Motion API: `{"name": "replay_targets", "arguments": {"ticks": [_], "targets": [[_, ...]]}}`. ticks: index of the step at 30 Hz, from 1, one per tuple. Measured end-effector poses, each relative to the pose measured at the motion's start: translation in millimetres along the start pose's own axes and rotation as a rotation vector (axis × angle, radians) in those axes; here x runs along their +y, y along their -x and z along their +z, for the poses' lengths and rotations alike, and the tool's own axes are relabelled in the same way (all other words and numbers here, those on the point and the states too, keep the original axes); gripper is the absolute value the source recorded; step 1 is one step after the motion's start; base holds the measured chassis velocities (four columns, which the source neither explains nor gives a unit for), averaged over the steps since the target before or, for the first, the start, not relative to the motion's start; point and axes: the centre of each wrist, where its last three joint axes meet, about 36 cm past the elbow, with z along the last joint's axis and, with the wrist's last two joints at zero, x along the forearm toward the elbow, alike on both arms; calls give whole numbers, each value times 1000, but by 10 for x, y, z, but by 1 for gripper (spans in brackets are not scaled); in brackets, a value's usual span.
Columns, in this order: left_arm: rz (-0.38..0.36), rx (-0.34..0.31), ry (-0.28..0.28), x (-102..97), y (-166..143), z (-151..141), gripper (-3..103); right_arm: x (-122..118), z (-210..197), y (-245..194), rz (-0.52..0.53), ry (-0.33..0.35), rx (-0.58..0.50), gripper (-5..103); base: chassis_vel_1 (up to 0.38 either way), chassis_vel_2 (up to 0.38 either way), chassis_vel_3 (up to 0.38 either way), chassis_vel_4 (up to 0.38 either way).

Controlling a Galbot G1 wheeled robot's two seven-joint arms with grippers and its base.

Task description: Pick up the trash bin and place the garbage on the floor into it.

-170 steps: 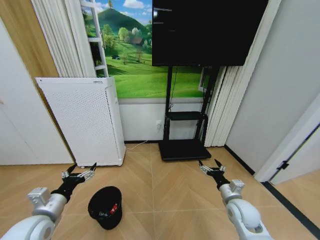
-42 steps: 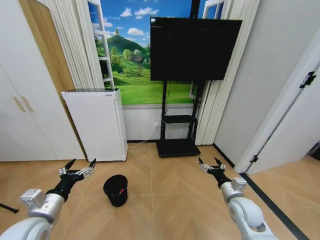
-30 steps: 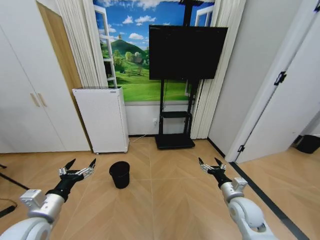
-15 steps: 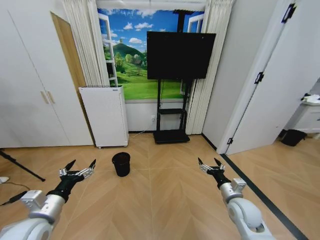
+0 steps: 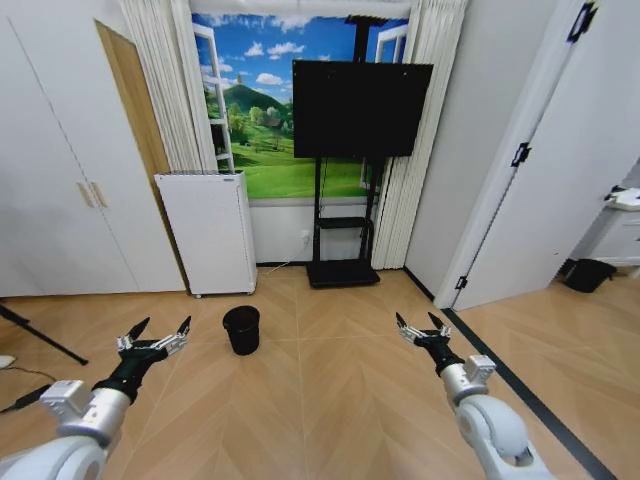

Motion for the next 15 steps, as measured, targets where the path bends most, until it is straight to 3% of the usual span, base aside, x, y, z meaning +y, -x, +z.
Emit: {"name": "replay_targets", "arguments": {"ticks": [15], "targets": [[12,-2,4,-49,-29,-55,100,-63,-26,-56,13,-7,-12,100,0,0,0,0]]}}
